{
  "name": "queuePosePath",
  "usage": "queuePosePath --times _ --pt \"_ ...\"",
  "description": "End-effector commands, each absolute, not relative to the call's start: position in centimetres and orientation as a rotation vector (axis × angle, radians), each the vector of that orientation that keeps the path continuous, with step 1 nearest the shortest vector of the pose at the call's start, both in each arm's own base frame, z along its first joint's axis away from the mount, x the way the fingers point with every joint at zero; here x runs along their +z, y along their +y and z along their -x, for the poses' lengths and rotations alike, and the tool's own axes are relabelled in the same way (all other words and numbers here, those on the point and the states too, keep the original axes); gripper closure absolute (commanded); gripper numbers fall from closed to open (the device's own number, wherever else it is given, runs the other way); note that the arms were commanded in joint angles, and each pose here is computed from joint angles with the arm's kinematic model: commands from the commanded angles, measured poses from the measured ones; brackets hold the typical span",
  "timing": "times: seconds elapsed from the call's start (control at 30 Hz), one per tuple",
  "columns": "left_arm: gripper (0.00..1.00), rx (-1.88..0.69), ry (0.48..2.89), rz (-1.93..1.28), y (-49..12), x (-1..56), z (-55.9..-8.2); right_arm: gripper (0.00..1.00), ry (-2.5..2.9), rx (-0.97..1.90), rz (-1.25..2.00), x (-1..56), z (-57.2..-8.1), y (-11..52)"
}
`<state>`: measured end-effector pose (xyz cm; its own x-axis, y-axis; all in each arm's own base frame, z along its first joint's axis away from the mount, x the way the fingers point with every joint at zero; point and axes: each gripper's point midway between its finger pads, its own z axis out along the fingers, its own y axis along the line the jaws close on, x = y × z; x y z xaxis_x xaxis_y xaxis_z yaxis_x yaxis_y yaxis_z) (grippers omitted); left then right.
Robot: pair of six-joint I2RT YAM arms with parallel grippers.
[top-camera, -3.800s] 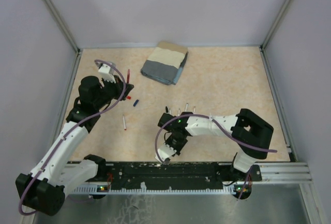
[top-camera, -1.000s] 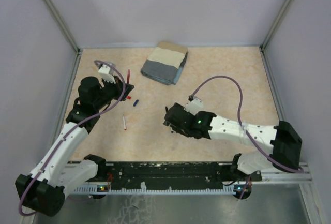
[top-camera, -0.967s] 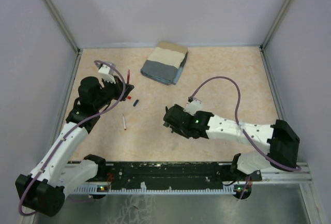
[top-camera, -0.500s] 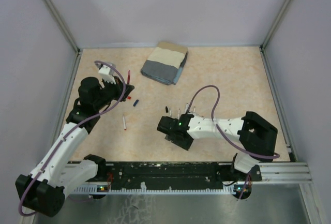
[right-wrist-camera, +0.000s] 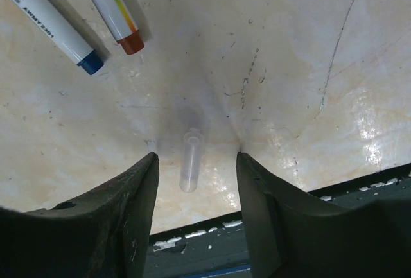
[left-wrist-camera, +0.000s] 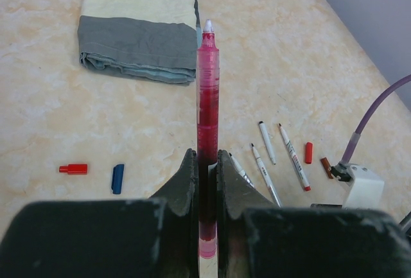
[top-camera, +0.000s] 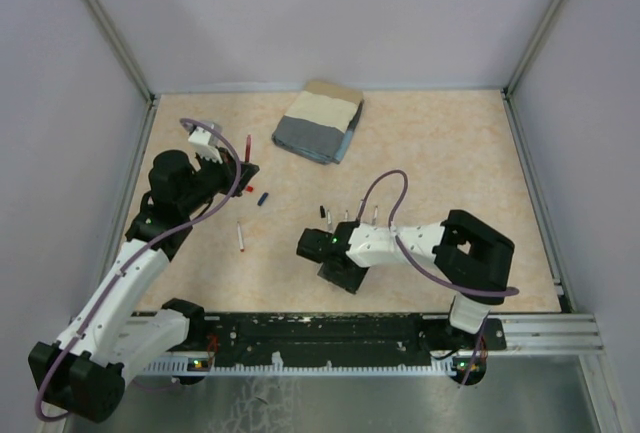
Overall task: Insert the pens into the pen caps
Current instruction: Insert the pen cap onto the pen.
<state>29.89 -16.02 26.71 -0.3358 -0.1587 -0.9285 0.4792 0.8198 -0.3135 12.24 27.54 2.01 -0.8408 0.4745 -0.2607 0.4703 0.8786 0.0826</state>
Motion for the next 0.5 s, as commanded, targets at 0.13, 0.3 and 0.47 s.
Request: queuePosePath --times 0.13,0.3,0.47 --pt "1.0 -0.676 1.761 -0.249 -16.1 27.8 -29.7 0.52 2.754 -0.004 -0.737 2.2 -12.6 28.3" --pt "1.0 -0.674 1.76 -0.248 -16.0 27.8 -29.7 0.56 2.753 -0.03 -0.731 1.9 -12.6 28.0" --pt "1.0 -0.671 1.756 -0.248 -16.0 27.9 -29.6 0.62 2.755 -0.051 -0.743 1.6 -12.4 27.6"
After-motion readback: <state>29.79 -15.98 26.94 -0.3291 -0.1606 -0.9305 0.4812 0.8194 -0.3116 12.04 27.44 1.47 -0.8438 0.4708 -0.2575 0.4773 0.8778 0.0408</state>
